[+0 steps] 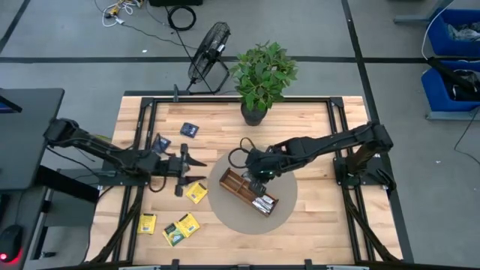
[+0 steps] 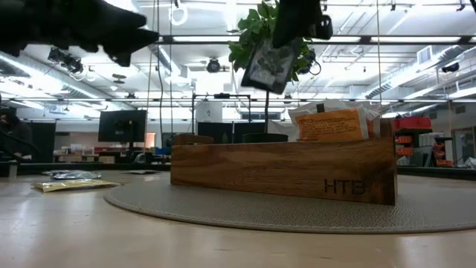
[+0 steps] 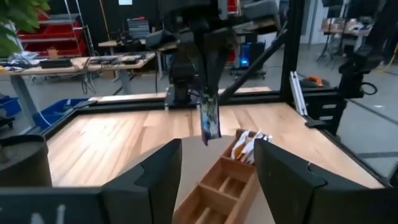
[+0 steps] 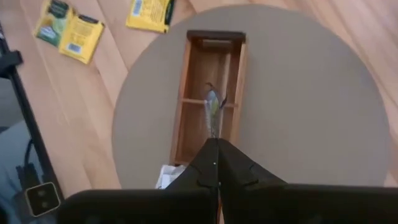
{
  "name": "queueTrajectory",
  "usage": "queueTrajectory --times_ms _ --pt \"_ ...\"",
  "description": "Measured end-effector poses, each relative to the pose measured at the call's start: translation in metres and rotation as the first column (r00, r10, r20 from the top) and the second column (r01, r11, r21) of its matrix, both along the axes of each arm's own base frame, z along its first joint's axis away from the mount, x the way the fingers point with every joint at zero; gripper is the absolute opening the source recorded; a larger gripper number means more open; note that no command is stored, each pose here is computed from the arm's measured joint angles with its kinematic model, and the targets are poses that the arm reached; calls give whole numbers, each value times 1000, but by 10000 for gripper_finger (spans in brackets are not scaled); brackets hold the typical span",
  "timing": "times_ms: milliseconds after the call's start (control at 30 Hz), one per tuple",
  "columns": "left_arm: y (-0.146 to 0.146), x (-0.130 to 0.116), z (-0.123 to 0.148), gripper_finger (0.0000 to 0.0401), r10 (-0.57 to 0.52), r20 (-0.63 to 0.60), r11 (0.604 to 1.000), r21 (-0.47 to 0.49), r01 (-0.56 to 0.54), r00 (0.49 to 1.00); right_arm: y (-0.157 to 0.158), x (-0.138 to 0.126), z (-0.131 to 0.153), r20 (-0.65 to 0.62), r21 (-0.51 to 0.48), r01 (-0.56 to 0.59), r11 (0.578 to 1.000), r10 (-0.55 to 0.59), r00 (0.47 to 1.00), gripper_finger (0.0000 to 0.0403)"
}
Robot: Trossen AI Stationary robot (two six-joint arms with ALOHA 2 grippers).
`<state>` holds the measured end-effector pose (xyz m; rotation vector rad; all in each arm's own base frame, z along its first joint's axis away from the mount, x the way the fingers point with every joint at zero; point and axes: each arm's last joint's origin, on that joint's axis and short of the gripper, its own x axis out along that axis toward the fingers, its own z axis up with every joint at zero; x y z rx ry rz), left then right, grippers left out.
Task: Pick & Place Tea
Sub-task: Put the purple tea bag into the middle section of the wooden organizer
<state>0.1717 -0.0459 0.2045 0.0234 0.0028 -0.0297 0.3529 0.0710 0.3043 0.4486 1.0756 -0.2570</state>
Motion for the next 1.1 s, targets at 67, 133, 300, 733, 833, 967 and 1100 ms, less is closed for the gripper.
queueTrajectory --times_ms 67,133,300,733,833,967,1100 --pt "2 -7 -4 204 -8 6 1000 -13 8 1000 2 4 -7 -22 17 -11 1000 11 1000 0" --pt "3 -13 -6 204 -15 22 1000 -19 16 1000 4 8 -14 -45 43 -22 999 24 999 0" --pt "7 -23 -8 204 -14 59 999 -30 15 998 9 20 -31 -69 104 -54 993 61 996 0" --pt "8 -26 -8 204 -3 64 999 -32 5 998 4 26 -49 -131 40 -21 999 26 991 0" --pt "8 -26 -9 204 -3 56 999 -34 4 998 3 28 -54 -150 48 -21 999 28 988 0" --pt "8 -26 -9 204 -2 48 999 -34 4 999 3 30 -63 -196 52 -25 998 34 980 0" --pt "8 -26 -10 204 -2 45 999 -33 3 999 2 30 -67 -214 49 -27 998 37 976 0"
